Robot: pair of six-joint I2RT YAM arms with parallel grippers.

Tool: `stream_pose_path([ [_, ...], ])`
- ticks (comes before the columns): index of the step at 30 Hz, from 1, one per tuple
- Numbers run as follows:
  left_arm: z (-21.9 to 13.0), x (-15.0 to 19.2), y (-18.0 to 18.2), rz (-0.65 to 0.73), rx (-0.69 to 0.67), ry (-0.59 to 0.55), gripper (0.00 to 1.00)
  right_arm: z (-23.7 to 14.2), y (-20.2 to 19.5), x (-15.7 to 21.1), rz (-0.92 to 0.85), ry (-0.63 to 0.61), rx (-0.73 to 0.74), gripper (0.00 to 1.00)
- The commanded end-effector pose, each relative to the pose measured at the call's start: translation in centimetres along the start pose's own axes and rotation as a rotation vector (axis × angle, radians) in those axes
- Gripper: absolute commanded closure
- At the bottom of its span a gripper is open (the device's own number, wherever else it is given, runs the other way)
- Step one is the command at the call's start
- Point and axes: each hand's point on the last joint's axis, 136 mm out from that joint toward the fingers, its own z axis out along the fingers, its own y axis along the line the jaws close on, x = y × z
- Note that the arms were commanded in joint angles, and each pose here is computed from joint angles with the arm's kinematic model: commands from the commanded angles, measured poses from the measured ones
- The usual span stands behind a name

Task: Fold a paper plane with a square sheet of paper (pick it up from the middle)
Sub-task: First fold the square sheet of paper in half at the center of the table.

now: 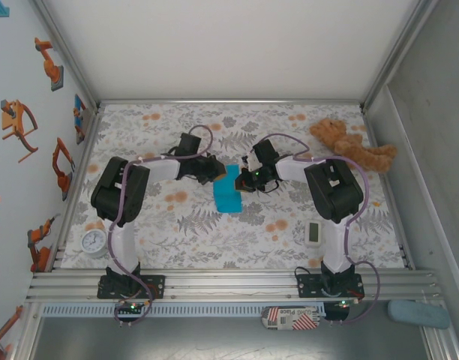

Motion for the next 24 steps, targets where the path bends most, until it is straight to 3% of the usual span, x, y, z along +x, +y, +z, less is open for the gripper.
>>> stream_pose_path([
  [1,0.0,1.6,0.5,-0.028,-0.014,0.059,0.87,1.2,-10.3,3.9,0.173,0.087,0.344,1.0],
  [16,-1.1,7.2,5.3,-0.026,-0.172,0.18,0.89,0.9,-11.7,5.9,0.178,0.126,0.384,1.0],
  [20,-3.2,8.7,7.8,-0.032,-0.239,0.174,0.9,0.8,-11.7,6.1,0.178,0.128,0.385,1.0],
  [24,-5.8,8.6,8.1,-0.039,-0.224,0.123,0.9,0.6,-11.5,6.5,0.182,0.134,0.378,1.0],
])
